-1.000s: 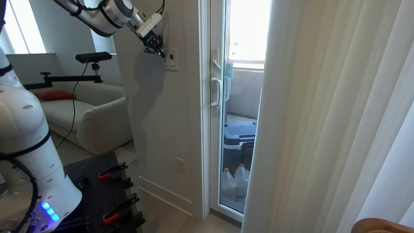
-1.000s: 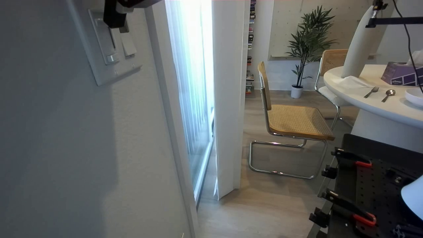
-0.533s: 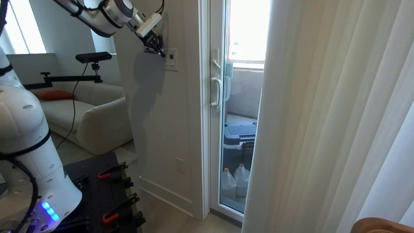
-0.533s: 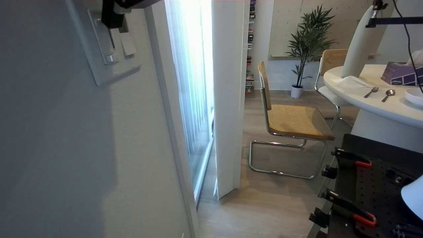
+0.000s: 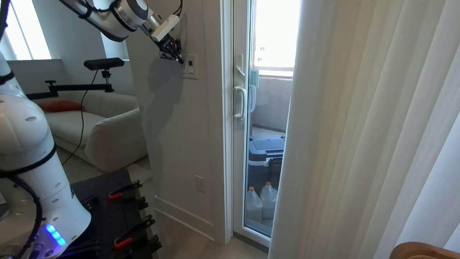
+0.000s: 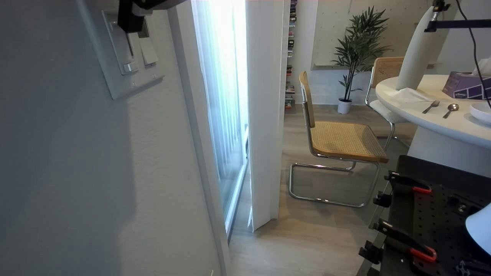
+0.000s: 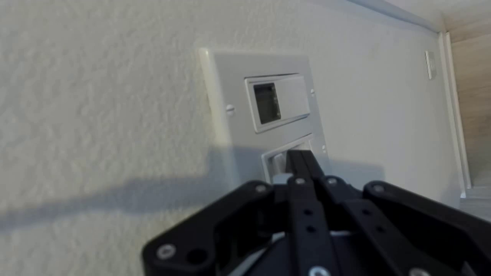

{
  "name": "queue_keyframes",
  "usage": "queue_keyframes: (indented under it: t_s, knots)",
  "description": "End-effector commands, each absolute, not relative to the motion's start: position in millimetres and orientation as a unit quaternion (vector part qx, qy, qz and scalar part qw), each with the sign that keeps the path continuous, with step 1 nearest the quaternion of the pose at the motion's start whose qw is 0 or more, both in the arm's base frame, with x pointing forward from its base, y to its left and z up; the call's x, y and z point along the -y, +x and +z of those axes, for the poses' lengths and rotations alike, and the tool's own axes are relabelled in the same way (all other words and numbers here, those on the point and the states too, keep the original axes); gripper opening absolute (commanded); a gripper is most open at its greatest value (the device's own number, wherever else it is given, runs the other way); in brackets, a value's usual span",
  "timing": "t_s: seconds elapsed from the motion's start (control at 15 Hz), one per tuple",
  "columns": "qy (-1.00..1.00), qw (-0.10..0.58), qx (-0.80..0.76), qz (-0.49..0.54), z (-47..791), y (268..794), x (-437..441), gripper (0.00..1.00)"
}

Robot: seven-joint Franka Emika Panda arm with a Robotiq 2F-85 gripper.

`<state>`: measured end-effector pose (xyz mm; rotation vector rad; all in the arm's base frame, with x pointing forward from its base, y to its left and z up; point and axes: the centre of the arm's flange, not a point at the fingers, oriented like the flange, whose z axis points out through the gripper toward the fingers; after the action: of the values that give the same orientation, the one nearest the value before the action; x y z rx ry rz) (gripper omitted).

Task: Turn the switch off

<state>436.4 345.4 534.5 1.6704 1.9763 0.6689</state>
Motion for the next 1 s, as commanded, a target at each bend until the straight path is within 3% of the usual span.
queue_keyframes:
  t_s: [0.0, 0.93]
  knots:
    - [0.61, 0.237, -0.712, 0.254, 538.6, 447.4, -354.6, 0.0]
    - [0.618, 0.229, -0.719, 0.221, 514.8, 459.1, -358.3, 0.0]
